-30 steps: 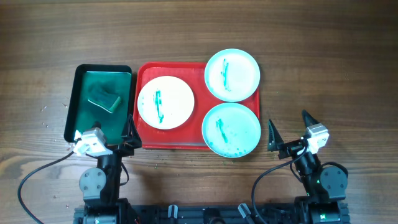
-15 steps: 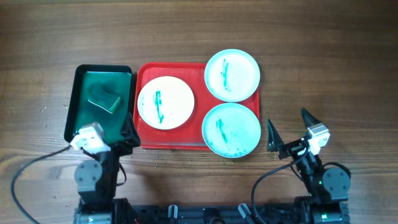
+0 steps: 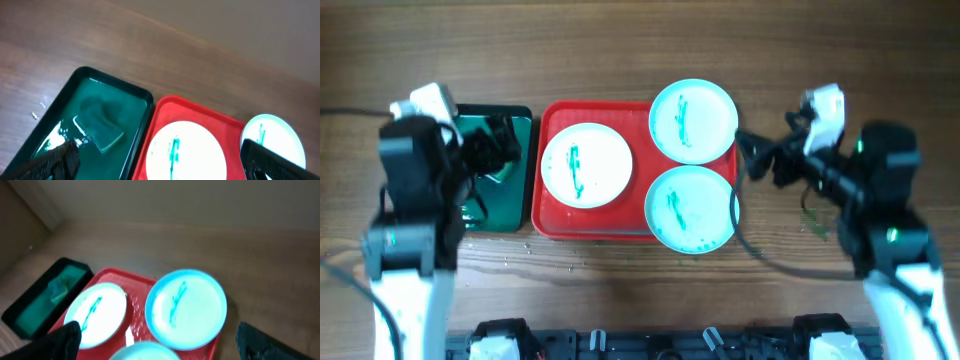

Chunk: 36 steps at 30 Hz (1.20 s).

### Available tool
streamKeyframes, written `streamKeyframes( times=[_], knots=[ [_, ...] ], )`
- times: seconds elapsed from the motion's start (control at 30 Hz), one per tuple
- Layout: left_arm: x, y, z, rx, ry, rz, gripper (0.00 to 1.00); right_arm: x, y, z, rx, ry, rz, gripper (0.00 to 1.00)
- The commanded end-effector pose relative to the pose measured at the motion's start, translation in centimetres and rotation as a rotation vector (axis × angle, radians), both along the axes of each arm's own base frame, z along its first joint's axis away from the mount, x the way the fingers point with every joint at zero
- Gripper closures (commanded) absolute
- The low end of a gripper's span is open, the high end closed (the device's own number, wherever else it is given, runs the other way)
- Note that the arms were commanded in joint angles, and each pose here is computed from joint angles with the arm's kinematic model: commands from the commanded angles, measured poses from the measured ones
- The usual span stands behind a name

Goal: Clean dirty plates on tray and stack at the side
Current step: 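Move left gripper to the sponge and right gripper to the left plate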

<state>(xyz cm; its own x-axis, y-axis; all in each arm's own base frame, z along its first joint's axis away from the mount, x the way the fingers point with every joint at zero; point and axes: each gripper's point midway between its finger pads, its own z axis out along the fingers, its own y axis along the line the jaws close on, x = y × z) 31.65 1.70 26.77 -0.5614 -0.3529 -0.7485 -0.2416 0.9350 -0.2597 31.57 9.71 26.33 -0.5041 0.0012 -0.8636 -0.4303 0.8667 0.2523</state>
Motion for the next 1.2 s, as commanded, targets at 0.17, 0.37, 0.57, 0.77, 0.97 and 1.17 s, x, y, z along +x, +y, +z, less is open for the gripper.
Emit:
streamKeyframes(
  times=[0.17,0.37,0.57,0.77,0.97,1.17],
  knots=[
    [3.3,-4.4,-1.2,-0.21,0.247,-0.198,0.0,5.0,1.2,-0.5,0.018,0.328,0.05,0.0],
    [3.2,-4.4,-3.2,-0.224,0.328,-0.187,0.13,6.4,1.4,-3.2,-0.017,0.395,-0.005,0.01],
    [0.8,4.1,-6.5,-0.195,0.431,0.594,0.34,7.6,4.8,-8.7,-0.157,0.512,-0.131,0.05],
    [2.3,4.5,-13.6,-0.16,0.627,0.675,0.52,10.0,11.6,-13.3,-0.182,0.473,-0.048,0.11],
    [5.5,5.6,-18.8,-0.075,0.656,0.652,0.72,10.4,13.6,-16.8,-0.206,0.495,-0.017,0.13],
    [8.0,6.7,-19.5,-0.041,0.599,0.576,0.76,10.4,13.7,-18.5,-0.22,0.526,-0.018,0.13]
  ],
)
